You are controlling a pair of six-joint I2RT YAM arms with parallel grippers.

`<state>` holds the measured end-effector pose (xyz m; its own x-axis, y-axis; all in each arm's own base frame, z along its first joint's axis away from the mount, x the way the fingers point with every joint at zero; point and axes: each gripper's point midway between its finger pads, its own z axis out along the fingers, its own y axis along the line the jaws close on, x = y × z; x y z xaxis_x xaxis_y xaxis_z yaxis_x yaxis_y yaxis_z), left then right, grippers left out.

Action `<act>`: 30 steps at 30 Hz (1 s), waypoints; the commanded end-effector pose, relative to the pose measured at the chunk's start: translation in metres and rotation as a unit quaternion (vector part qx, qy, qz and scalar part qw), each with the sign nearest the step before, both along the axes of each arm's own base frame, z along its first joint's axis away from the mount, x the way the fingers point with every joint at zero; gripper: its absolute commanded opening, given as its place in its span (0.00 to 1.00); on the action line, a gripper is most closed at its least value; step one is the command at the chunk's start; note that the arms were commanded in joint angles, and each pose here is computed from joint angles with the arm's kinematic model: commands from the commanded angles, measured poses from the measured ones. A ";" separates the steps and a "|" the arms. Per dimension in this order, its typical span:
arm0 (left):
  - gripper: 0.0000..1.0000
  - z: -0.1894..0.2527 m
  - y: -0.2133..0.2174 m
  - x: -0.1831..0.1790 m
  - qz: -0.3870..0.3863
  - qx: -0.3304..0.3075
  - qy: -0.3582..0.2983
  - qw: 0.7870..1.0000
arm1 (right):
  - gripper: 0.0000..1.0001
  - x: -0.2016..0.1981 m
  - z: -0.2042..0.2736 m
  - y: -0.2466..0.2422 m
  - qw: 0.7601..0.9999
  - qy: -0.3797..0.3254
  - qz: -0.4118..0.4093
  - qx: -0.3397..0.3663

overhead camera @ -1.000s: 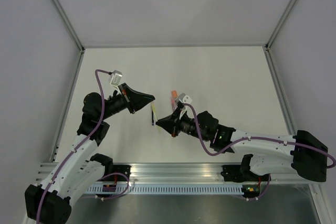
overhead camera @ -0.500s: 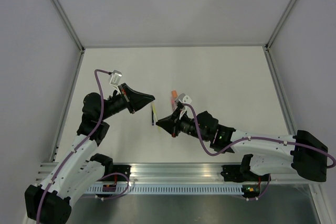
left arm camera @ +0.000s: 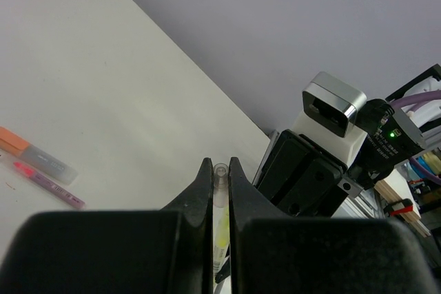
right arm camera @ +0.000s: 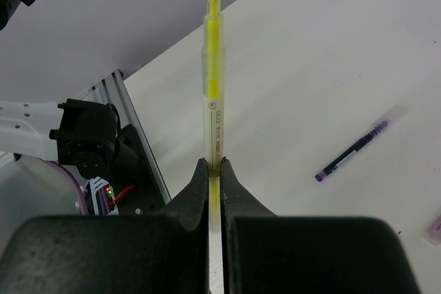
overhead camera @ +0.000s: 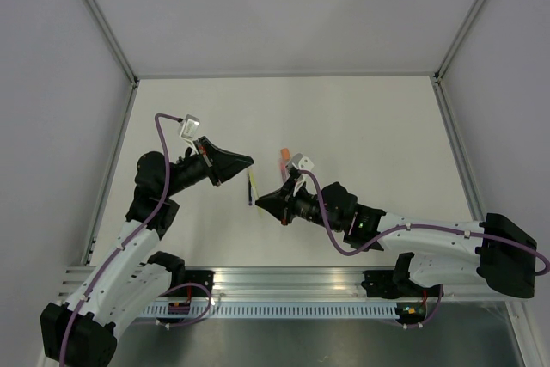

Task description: Insert the pens into the pen caps

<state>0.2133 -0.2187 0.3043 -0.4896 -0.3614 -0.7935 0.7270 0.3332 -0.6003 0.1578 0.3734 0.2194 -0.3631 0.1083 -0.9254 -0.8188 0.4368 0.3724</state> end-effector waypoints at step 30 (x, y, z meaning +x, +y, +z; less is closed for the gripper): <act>0.02 0.021 0.001 -0.005 -0.005 -0.015 -0.020 1.000 | 0.00 -0.002 0.013 -0.003 1.000 -0.014 0.000 0.012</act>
